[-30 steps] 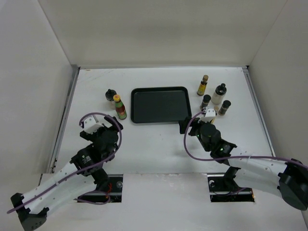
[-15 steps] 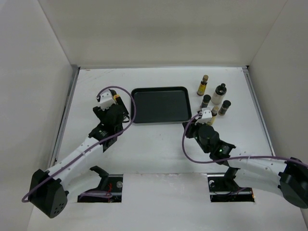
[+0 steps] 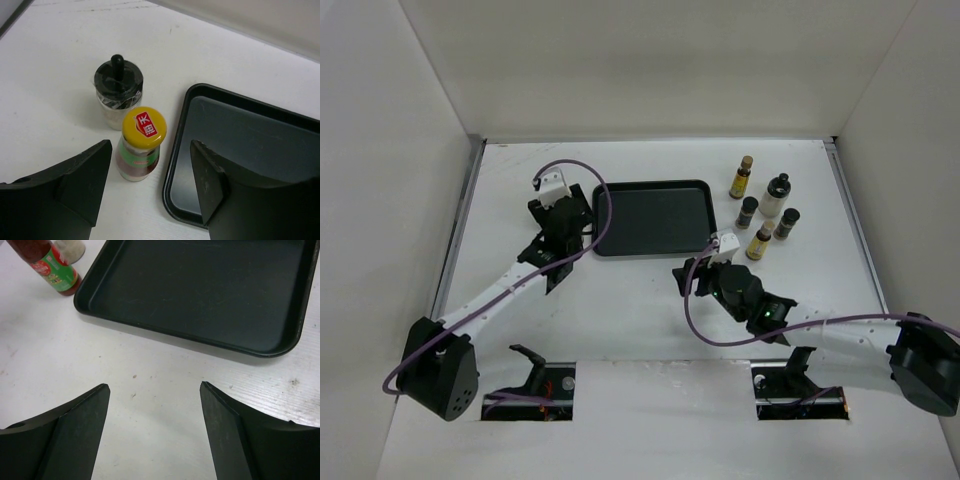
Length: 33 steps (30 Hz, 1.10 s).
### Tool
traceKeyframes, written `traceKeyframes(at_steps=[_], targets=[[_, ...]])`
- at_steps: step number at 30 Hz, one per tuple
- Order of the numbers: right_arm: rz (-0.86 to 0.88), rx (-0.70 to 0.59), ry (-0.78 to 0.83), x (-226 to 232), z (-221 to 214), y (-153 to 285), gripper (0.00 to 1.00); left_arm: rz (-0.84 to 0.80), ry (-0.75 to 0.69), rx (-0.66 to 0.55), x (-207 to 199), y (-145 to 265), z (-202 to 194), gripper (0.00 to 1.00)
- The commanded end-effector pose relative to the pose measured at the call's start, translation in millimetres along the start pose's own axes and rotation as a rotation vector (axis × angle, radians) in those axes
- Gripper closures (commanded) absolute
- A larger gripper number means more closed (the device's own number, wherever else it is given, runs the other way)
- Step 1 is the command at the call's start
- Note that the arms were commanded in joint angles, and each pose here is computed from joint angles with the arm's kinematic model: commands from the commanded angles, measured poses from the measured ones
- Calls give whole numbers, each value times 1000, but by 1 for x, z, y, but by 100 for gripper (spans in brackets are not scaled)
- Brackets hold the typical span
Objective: Organize the condiment bottles
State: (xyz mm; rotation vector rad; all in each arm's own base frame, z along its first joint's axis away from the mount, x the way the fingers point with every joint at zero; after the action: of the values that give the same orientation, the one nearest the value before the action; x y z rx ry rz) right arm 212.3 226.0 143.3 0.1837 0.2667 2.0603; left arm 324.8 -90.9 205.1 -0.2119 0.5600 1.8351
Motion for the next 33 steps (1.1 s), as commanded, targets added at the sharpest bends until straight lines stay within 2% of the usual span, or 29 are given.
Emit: traceKeyframes(at_steps=[1, 13, 18, 21, 30, 33], targets=[[38, -110, -29, 12, 36, -3, 20, -51, 52, -72, -20, -4, 27, 39], [37, -106, -27, 11, 33, -2, 18, 10, 36, -111, -16, -28, 28, 54], [35, -92, -21, 12, 30, -4, 18, 21, 12, -174, -22, -26, 39, 73], [36, -96, -22, 12, 31, -5, 18, 9, 6, -199, -27, -24, 48, 80], [29, -98, -28, 9, 30, -3, 18, -102, 70, -325, -75, 8, 111, 82], [31, -109, -34, 9, 33, -2, 18, -144, 68, -345, -97, 9, 118, 82]])
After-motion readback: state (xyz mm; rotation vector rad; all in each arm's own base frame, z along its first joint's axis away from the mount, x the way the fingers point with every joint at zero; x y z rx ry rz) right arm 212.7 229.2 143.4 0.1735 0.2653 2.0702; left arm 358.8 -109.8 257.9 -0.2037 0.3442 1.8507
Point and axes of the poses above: each gripper's point midway between its finger pads, its own y axis back along the fingers, its own x axis along the line the jaws close on, z = x × y, the point moved 4 cm from there along y, back along the fingers, and after that the axes turned 14 degrees about y, right-handed, at the moved point
